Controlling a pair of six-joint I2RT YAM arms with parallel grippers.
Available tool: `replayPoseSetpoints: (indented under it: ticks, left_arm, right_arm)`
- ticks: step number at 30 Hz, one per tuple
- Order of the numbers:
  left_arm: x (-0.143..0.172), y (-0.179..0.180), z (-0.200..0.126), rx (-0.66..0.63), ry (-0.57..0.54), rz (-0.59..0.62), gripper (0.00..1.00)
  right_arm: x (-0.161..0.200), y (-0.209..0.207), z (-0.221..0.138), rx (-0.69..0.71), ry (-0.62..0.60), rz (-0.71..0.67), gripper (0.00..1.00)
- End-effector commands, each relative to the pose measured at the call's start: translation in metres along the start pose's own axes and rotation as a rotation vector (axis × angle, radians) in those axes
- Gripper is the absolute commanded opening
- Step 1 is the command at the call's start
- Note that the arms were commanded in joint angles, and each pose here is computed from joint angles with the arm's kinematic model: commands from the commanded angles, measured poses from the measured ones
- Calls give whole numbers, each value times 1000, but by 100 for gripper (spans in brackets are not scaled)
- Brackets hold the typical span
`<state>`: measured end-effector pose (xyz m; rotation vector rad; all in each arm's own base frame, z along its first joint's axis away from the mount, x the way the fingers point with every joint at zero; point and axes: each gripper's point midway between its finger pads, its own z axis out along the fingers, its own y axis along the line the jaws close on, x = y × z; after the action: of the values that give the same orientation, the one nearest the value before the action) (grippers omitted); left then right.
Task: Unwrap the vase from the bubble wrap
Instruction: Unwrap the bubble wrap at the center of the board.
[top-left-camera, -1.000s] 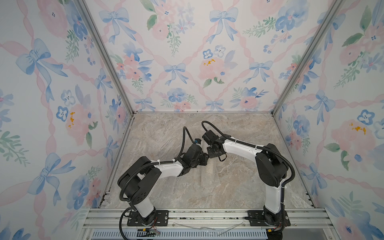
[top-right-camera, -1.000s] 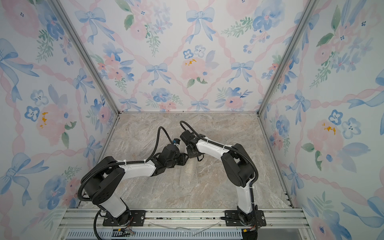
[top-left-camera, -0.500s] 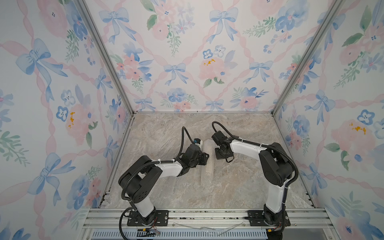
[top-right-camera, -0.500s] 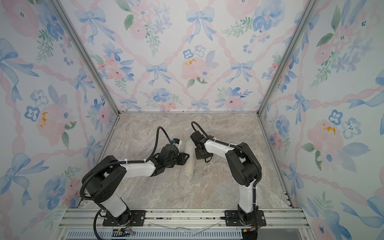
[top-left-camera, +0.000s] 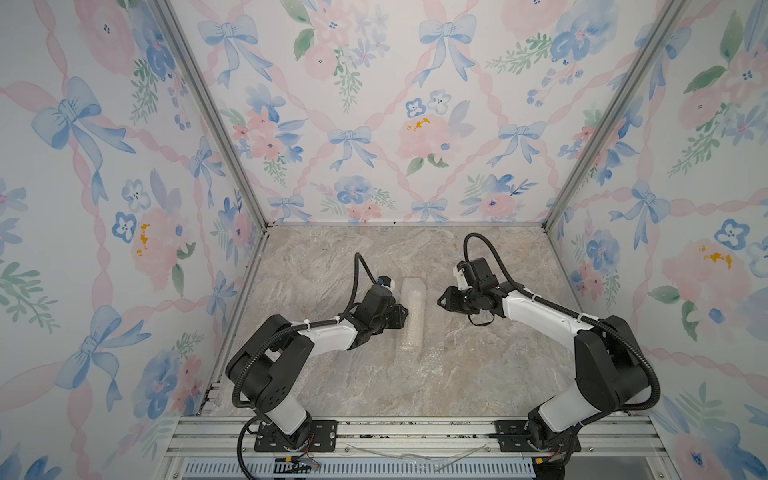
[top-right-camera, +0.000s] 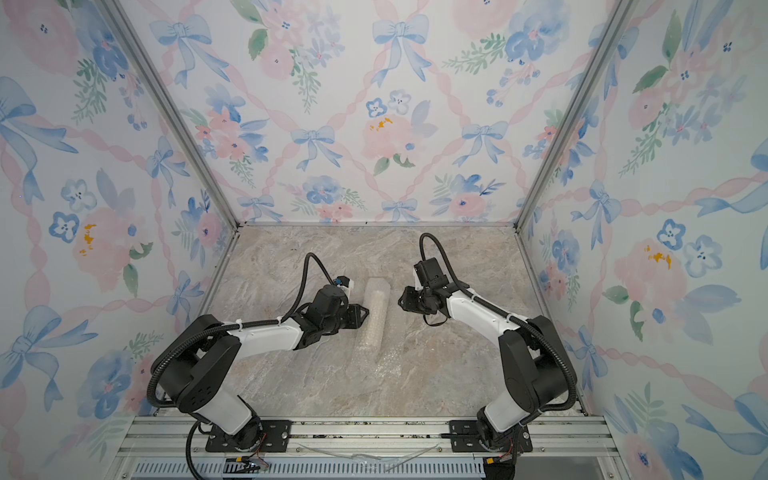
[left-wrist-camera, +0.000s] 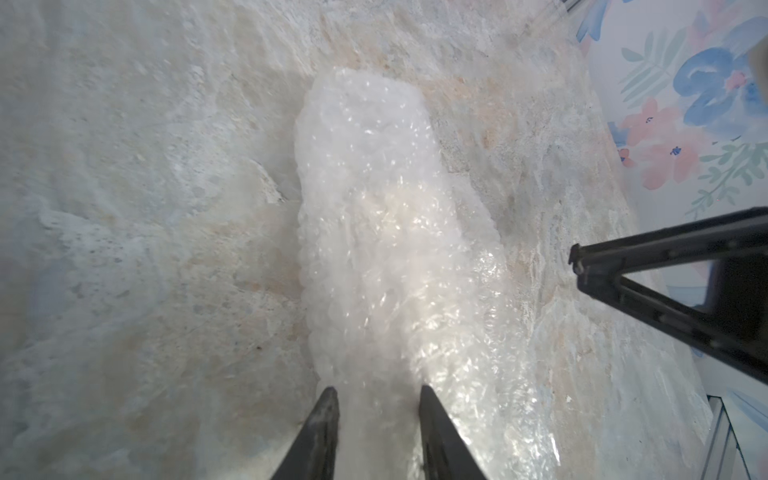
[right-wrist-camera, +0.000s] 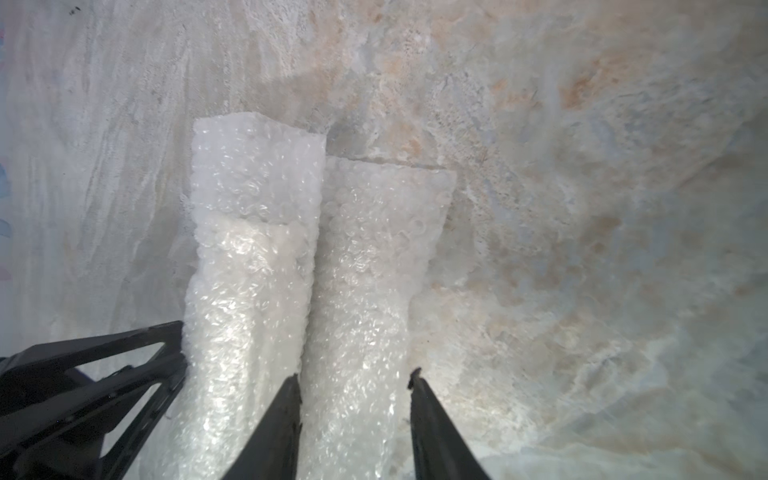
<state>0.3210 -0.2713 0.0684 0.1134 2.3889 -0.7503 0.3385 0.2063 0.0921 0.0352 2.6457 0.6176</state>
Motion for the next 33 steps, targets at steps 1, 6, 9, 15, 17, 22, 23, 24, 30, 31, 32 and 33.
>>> replayPoseSetpoints:
  ticks: [1, 6, 9, 15, 17, 22, 23, 24, 30, 31, 32, 33]
  left_arm:
    - [28, 22, -10, -81, 114, 25, 36]
    - [-7, 0, -31, -83, 54, 125, 37]
    - [-15, -16, -37, -98, 51, 207, 37]
    - [-11, -76, -30, -29, 64, 379, 40]
    - [-1, -87, -19, -42, 103, 437, 40]
    - [21, -88, 4, -74, 200, 481, 39]
    - [25, -86, 7, -76, 214, 481, 39]
    - [29, -83, 9, -84, 228, 483, 39]
    - [41, -54, 16, -186, 283, 490, 39]
    - [42, -48, 17, -194, 290, 483, 39]
    - [42, -43, 16, -202, 295, 468, 39]
    - [41, -38, 15, -206, 297, 455, 39]
  right_arm:
    - [26, -8, 5, -12, 66, 37, 45]
    - [48, -20, 11, -18, 105, 78, 48]
    - [56, -8, 16, -92, 122, 77, 48]
    - [62, -4, 26, -104, 145, 110, 45]
    - [64, -5, 30, -97, 158, 114, 38]
    - [67, -4, 37, -94, 175, 114, 23]
    - [67, -3, 38, -96, 175, 112, 21]
    - [67, -3, 38, -97, 175, 111, 18]
    - [64, -5, 32, -80, 151, 99, 4]
    - [62, -5, 30, -78, 147, 93, 2]
    - [61, -4, 27, -76, 143, 88, 0]
    - [60, -4, 24, -72, 137, 80, 0]
